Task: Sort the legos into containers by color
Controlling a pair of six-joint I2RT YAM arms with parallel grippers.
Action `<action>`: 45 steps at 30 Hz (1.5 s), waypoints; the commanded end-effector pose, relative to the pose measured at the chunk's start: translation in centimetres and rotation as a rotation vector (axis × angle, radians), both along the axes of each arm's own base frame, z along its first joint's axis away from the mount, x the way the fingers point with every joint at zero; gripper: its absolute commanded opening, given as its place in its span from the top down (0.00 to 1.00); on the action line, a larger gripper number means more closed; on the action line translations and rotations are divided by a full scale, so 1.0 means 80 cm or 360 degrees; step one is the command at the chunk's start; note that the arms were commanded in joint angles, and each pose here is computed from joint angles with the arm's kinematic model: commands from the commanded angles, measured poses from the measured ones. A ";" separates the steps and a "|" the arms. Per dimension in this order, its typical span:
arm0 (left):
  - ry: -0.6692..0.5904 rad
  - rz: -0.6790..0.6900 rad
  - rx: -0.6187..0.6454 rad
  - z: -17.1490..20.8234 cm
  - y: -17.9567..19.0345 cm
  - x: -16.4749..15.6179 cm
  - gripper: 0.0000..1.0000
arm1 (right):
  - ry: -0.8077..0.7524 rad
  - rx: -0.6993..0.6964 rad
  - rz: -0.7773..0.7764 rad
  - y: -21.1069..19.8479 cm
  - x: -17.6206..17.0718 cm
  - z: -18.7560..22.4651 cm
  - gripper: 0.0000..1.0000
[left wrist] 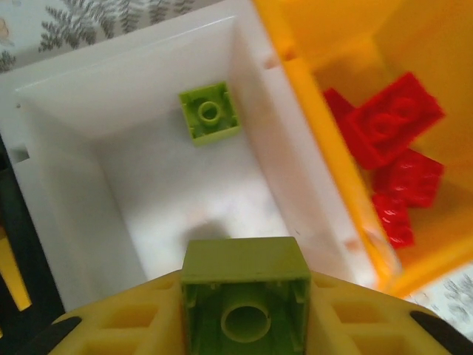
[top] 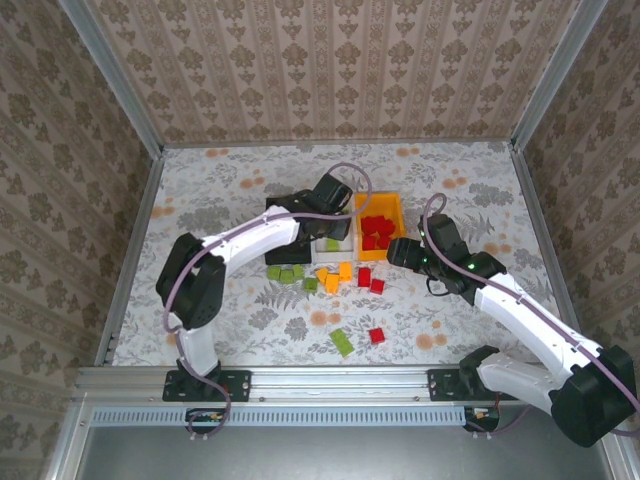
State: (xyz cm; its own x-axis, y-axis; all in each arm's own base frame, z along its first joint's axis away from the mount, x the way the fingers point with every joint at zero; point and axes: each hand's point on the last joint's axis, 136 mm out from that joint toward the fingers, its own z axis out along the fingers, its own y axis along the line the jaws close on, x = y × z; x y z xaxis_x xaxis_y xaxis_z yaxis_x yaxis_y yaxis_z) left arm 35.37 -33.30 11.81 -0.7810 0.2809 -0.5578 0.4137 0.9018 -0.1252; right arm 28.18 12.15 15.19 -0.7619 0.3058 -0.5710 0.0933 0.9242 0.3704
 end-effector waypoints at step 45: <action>-0.0312 0.0701 -0.0412 0.105 0.236 -0.090 0.00 | 0.0560 -0.0970 0.1416 0.213 -0.187 -0.171 0.33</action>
